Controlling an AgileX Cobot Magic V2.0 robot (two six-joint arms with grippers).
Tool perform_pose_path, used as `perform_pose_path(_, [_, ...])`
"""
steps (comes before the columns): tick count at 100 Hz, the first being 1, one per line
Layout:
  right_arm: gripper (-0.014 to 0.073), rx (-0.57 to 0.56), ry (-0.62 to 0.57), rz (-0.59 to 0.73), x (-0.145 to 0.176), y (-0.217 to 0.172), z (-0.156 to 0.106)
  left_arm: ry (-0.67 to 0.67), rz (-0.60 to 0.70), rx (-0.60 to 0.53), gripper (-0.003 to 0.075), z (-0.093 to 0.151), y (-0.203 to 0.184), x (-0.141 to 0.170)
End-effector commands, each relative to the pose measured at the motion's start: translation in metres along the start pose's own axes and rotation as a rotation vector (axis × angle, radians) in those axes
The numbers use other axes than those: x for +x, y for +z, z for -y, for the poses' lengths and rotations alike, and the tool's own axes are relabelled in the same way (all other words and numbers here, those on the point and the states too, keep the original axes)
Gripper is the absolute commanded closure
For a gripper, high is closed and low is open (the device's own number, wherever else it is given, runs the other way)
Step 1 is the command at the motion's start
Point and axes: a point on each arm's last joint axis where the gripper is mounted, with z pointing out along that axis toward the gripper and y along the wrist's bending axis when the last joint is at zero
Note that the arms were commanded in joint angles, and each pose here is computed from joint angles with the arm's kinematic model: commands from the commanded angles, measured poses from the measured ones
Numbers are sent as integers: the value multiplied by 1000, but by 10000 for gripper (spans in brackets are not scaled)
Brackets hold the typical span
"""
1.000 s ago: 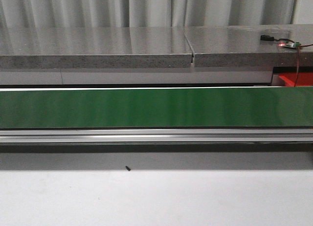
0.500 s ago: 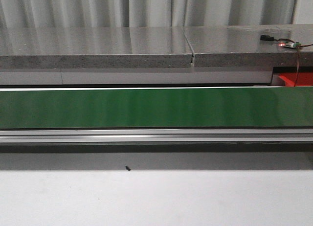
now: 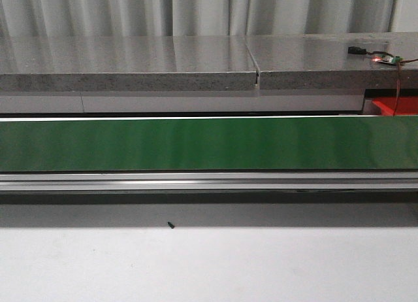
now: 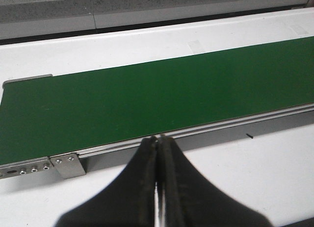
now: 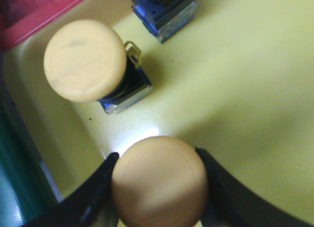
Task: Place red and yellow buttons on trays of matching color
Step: 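Carry the yellow button into the yellow tray and release it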
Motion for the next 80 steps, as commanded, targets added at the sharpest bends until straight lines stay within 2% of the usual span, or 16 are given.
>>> perform_pose_path(1, [572,-11,-12,104,-14,-7,-2,-10,87,1,739,0,-4,-13])
perform_pose_path(9, [434,-12,-25,104,-14,-7,-4,-10,87,1,739,0,-4,-13])
perform_pose_path(19, [197,-15,-29,105,-13,-8,-5,-10,87,1,739,0,-4,-13])
perform_pose_path(27, [65,-18,-45,107,-13,-8,-7,-10,87,1,739,0,-4,-13])
perform_pose_path(31, [39,-22,-52,109,-13,-9,-8,-10,87,1,739,0,-4,-13])
perform_pose_path(50, [35,-37,-97,177,-17,-28,-12,-10,87,1,739,0,-4,-13])
perform_pose_path(67, [49,-46,-200,270,-20,-61,-13,-10,87,1,739,0,-4,-13])
perform_pose_path(72, [96,-50,-238,299,-19,-71,-15,-10,87,1,739,0,-4,-13])
perform_pose_path(80, [240,-57,-308,352,-18,-86,-18,-10,87,1,739,0,-4,-13])
